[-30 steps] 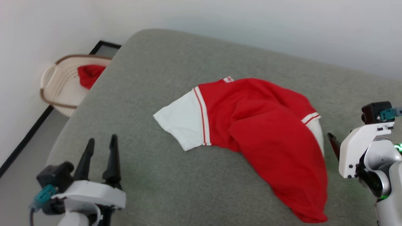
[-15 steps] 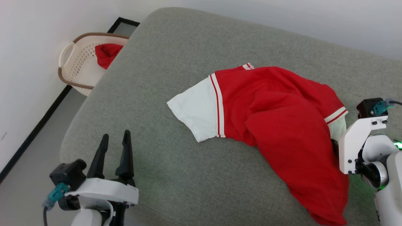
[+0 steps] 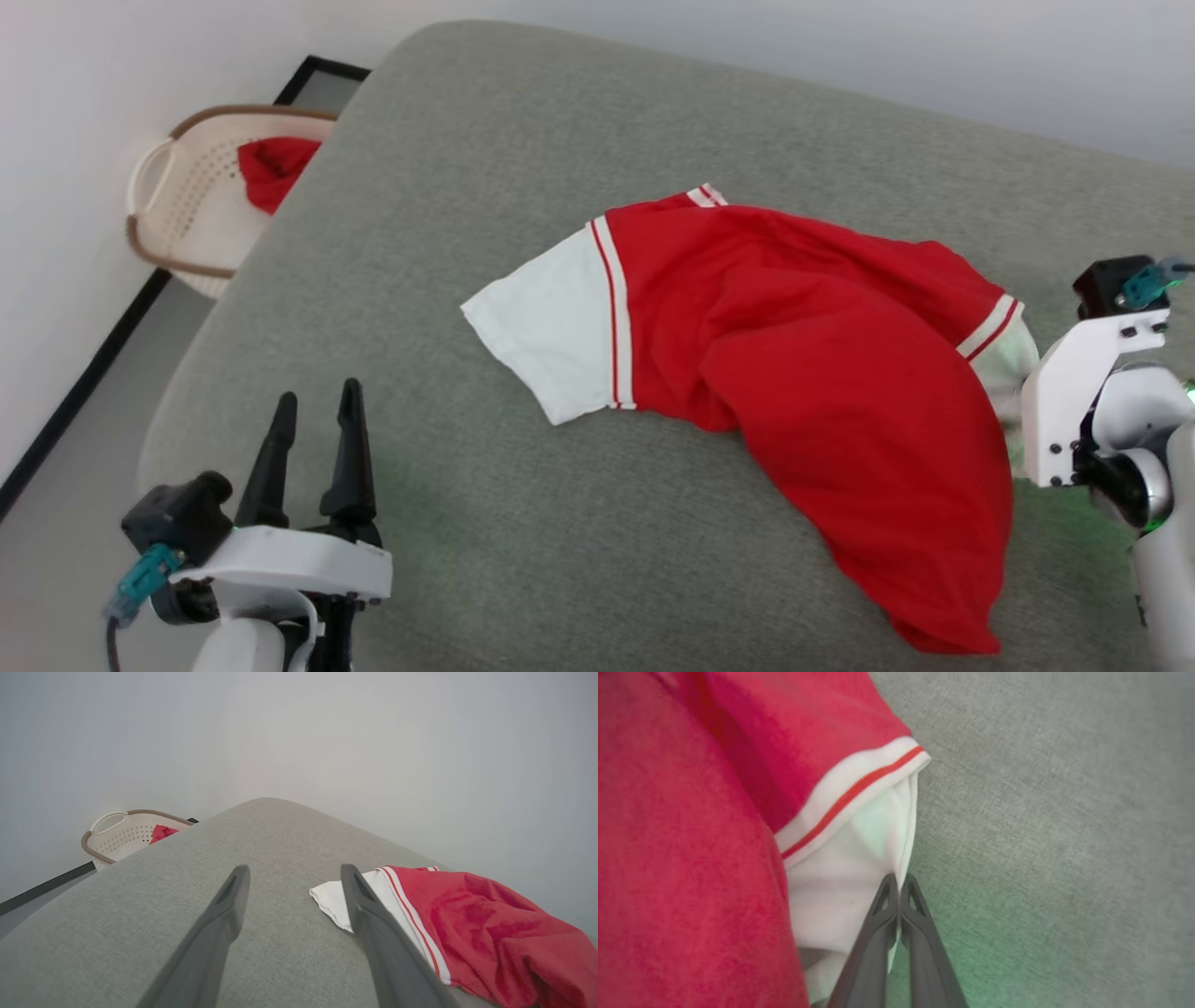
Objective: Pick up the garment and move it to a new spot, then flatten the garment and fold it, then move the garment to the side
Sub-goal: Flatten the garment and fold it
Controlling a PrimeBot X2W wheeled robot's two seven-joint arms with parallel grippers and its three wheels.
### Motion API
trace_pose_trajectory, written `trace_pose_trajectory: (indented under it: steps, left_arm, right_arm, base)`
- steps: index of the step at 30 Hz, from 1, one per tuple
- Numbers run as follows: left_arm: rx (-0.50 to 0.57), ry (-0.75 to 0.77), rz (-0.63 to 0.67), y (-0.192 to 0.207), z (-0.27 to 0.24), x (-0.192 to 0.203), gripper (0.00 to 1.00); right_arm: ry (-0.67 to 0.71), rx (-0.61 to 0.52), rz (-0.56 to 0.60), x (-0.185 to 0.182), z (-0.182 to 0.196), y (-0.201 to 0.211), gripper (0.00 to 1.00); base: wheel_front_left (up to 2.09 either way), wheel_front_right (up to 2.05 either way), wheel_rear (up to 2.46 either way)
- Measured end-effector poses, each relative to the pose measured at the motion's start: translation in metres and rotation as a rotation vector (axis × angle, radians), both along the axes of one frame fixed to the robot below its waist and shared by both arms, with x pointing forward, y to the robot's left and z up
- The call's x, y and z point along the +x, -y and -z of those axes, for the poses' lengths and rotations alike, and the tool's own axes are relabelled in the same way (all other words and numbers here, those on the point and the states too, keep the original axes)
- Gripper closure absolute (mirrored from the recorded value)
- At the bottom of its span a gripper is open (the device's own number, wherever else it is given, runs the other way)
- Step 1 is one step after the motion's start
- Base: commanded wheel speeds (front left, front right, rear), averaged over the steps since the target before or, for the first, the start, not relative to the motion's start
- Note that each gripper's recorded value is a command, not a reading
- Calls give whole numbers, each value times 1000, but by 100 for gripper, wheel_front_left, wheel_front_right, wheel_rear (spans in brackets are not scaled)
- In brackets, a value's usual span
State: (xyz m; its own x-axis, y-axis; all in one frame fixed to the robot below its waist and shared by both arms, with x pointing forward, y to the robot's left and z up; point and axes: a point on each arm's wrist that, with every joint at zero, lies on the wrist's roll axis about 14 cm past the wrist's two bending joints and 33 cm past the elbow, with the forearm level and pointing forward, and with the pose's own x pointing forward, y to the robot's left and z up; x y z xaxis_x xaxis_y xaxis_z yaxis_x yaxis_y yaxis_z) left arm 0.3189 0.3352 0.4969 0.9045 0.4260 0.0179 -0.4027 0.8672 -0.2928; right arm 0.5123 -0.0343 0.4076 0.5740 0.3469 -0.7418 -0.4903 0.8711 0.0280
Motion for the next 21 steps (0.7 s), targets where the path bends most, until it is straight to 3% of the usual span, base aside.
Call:
trace_pose_trajectory:
  steps: [8,21]
  left_arm:
    - [10,11,52,11,-1,11,0]
    - [7,41,184,45,-7,37,0]
  right_arm:
    - [93,-18,78,9,-33,44,100]
    - [155,-114,316,-5,-62,173,100]
  base:
    - [0,0,0]
    - [0,0,0]
